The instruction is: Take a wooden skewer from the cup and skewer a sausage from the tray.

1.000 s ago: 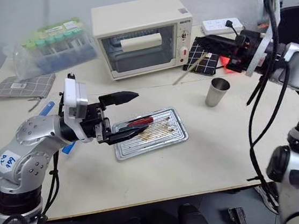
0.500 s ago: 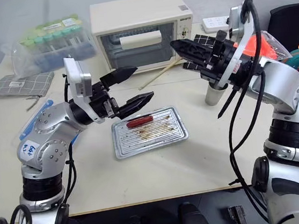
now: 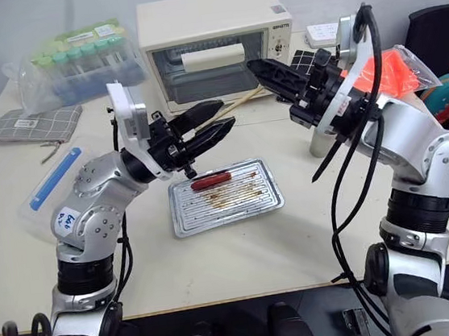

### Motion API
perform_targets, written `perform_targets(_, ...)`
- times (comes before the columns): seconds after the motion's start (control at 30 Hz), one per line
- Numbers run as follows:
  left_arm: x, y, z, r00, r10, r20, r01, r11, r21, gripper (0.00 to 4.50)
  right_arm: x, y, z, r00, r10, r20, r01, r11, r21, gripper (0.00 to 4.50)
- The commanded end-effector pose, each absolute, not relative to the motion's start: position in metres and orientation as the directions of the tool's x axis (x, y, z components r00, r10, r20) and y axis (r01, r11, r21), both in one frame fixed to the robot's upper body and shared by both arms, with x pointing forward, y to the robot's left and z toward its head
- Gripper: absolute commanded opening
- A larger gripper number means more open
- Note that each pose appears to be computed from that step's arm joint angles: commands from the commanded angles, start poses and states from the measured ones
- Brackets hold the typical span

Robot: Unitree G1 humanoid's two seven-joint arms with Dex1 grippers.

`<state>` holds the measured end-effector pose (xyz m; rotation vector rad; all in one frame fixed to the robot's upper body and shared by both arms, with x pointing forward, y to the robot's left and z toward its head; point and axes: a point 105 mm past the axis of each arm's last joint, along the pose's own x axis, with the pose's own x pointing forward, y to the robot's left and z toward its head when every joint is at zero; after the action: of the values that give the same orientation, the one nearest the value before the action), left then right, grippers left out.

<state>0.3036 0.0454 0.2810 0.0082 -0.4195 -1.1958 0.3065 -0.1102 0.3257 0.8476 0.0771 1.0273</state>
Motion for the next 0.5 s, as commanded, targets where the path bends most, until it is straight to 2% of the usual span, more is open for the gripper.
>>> perform_targets(0.03,0.2981,0.0404,0.2908,0.271,-0.908,0.32,0.89,0.363,0.276,1.26,0.2961,-0.1106,0.3359,0.521,0.771,0.366,-0.756,0.218,0.617,0.0)
perform_targets(0.47,0.2986,0.0381,0.2965,0.258,-0.901,0.348,0.895,0.359,0.266,1.26,0.2946,-0.1118,0.3337,0.522,0.772,0.362,-0.757,0.225,0.613,0.0)
perform_targets(0.5,0.2985,0.0384,0.2968,0.257,-0.899,0.355,0.895,0.36,0.263,1.08,0.2946,-0.112,0.3347,0.523,0.77,0.366,-0.758,0.224,0.612,0.0)
